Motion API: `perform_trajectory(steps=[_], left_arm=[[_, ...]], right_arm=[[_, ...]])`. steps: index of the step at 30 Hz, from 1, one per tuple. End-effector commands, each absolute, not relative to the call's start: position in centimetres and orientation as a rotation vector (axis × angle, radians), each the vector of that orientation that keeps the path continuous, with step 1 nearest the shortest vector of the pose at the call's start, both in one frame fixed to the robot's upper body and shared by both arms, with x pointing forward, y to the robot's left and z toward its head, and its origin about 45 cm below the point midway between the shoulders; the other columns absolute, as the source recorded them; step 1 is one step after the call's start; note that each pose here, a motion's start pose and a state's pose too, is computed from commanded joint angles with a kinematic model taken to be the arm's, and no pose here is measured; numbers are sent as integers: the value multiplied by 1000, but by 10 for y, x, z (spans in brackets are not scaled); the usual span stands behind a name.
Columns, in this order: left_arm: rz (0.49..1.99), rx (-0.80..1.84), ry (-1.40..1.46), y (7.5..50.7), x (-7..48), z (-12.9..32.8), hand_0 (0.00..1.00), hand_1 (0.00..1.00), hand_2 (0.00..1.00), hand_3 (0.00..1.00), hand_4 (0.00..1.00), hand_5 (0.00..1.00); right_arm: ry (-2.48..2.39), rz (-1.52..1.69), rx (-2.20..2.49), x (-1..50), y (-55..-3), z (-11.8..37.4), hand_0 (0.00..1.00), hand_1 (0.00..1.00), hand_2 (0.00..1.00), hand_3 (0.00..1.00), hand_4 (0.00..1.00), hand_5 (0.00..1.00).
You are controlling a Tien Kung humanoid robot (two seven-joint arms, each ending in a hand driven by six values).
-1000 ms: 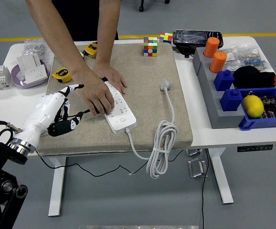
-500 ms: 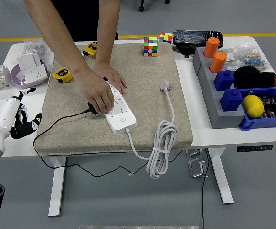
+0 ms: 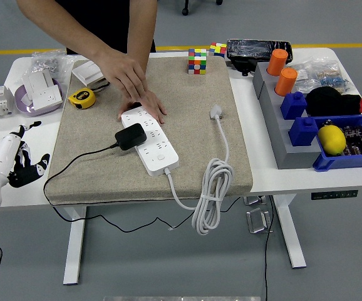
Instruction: Pick up the plug,place it near the board,insert it into the board,press the button
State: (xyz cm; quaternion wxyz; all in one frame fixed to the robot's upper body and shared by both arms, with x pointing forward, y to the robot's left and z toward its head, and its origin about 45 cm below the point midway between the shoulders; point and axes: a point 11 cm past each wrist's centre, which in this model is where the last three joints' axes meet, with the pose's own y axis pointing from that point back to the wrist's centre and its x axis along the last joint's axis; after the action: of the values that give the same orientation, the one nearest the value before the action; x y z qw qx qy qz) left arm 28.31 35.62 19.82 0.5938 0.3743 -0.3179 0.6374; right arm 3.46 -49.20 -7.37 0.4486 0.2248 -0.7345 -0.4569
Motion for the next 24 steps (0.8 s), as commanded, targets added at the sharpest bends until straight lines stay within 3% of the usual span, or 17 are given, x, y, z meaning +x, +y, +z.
perform_trajectory(steps=[10, 19, 24], left_arm=[[1228, 787, -795, 283, 287, 205, 158, 24, 135, 871, 654, 2], [947, 774, -820, 219, 301, 181, 158, 23, 134, 872, 657, 2], [862, 793, -842, 202, 317, 171, 161, 22, 134, 874, 657, 2]], right_arm=[[-1818, -1126, 559, 37, -493, -73, 860, 859, 828, 829, 998, 998], [-1822, -1127, 560, 38, -492, -73, 860, 859, 828, 830, 998, 998], [-1824, -1126, 564, 41, -491, -73, 860, 860, 828, 830, 998, 998]])
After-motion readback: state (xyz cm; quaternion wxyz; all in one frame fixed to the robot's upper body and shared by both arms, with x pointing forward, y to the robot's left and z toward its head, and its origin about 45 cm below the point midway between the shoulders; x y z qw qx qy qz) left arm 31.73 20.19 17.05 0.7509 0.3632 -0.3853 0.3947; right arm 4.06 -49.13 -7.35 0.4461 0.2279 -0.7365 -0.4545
